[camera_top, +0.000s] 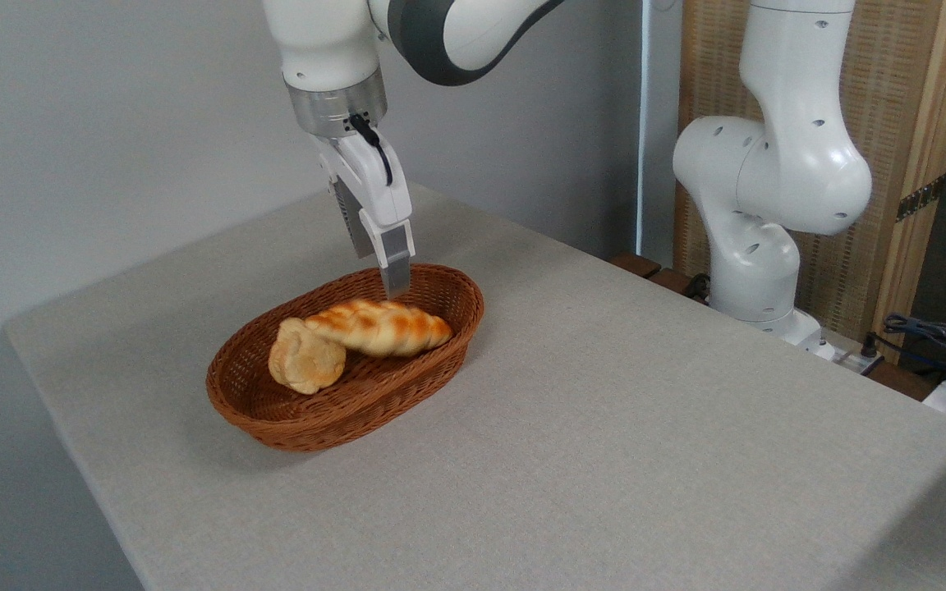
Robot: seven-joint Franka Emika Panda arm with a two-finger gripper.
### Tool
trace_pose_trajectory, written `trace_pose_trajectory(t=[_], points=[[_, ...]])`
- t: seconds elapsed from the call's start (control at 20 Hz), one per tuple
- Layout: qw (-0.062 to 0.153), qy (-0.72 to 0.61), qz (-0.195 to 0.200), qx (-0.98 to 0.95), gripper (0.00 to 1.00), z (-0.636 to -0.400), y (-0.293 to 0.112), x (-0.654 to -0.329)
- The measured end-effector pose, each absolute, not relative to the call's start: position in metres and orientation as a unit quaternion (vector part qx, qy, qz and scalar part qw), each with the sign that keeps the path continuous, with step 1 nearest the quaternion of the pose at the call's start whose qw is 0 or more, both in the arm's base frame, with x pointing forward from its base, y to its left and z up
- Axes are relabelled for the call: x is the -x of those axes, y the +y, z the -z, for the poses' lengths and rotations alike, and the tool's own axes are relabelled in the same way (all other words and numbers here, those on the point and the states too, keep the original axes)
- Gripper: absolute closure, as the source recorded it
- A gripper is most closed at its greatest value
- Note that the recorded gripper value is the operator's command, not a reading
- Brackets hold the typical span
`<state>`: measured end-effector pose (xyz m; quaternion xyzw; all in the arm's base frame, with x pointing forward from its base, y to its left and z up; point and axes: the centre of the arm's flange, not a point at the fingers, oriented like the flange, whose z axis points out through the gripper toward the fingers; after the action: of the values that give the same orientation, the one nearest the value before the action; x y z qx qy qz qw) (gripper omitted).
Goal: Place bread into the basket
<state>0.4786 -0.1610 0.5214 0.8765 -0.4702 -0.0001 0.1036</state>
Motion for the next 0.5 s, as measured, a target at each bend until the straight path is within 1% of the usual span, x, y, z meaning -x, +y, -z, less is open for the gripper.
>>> trace_pose_trajectory(t=[0.3, 0.35, 0.5], points=[[0.103, -0.466, -0.003, -0.879, 0.0, -0.524, -0.157, -0.48], [0.101, -0.464, -0.006, -0.88, 0.0, -0.526, -0.153, -0.482], [0.086, -0.452, -0.019, -0.887, 0.0, -0.541, -0.132, -0.49]])
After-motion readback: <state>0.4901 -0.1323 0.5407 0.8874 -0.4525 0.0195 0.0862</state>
